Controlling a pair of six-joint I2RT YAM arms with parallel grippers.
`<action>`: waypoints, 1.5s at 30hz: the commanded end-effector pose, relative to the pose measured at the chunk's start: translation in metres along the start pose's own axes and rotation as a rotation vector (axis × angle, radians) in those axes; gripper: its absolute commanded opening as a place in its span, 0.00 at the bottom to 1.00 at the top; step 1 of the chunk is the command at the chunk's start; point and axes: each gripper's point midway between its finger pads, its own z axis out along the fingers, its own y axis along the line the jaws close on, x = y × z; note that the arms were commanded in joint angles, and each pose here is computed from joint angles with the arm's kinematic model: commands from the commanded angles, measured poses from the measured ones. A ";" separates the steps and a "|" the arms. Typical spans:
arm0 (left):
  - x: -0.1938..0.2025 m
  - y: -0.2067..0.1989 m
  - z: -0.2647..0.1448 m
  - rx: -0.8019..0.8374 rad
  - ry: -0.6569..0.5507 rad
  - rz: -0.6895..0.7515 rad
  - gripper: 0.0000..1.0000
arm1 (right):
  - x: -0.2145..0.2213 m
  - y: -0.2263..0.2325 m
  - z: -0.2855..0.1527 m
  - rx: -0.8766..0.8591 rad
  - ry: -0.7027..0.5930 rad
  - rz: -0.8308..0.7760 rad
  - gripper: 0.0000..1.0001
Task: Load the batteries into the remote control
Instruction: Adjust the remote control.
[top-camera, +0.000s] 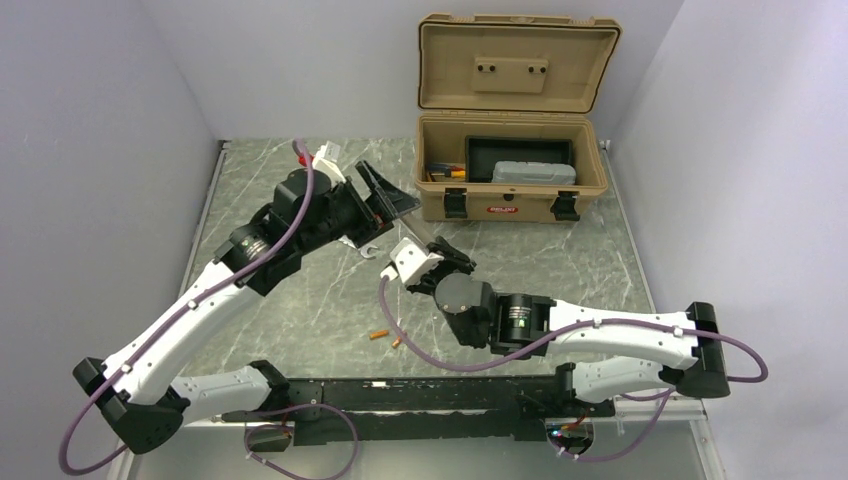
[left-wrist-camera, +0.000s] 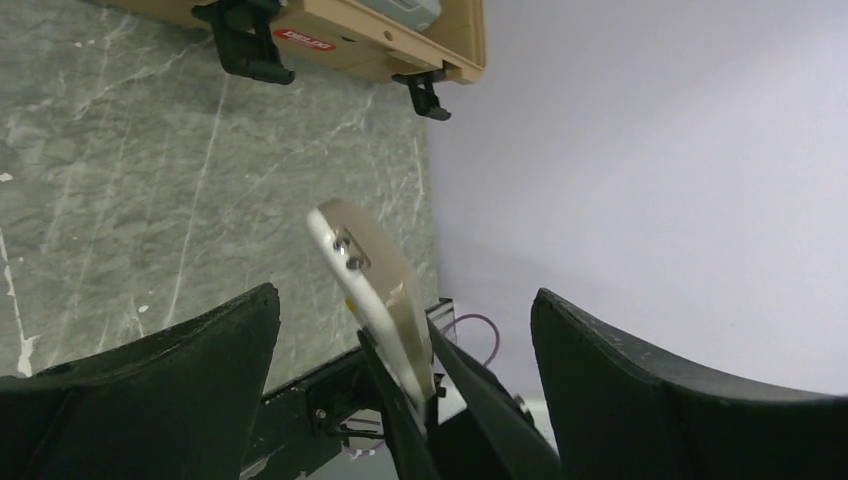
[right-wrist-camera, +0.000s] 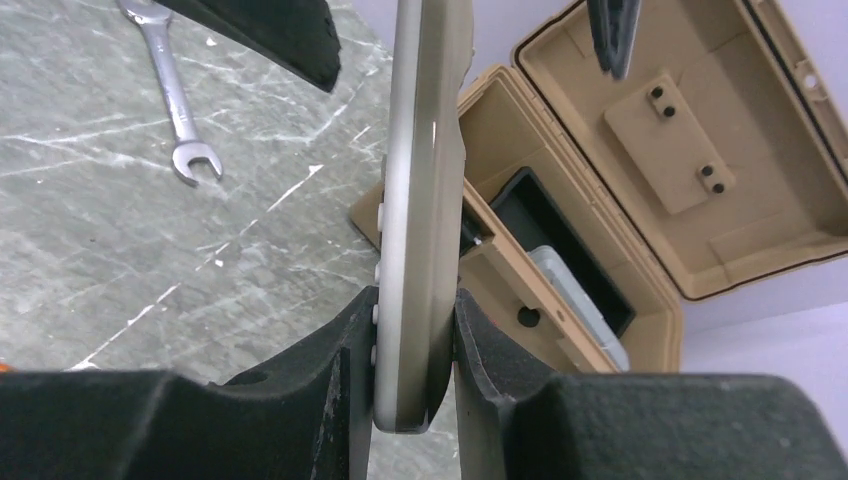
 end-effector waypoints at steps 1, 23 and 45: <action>-0.006 -0.014 0.001 0.000 -0.019 0.012 0.93 | -0.022 -0.027 -0.012 0.120 -0.031 0.016 0.00; 0.007 0.002 0.005 0.008 -0.011 0.021 0.00 | -0.054 0.022 -0.026 -0.140 -0.111 0.113 0.71; 0.031 0.010 -0.022 0.533 0.001 0.301 0.00 | -0.054 -0.032 -0.069 -0.554 -0.248 0.985 0.98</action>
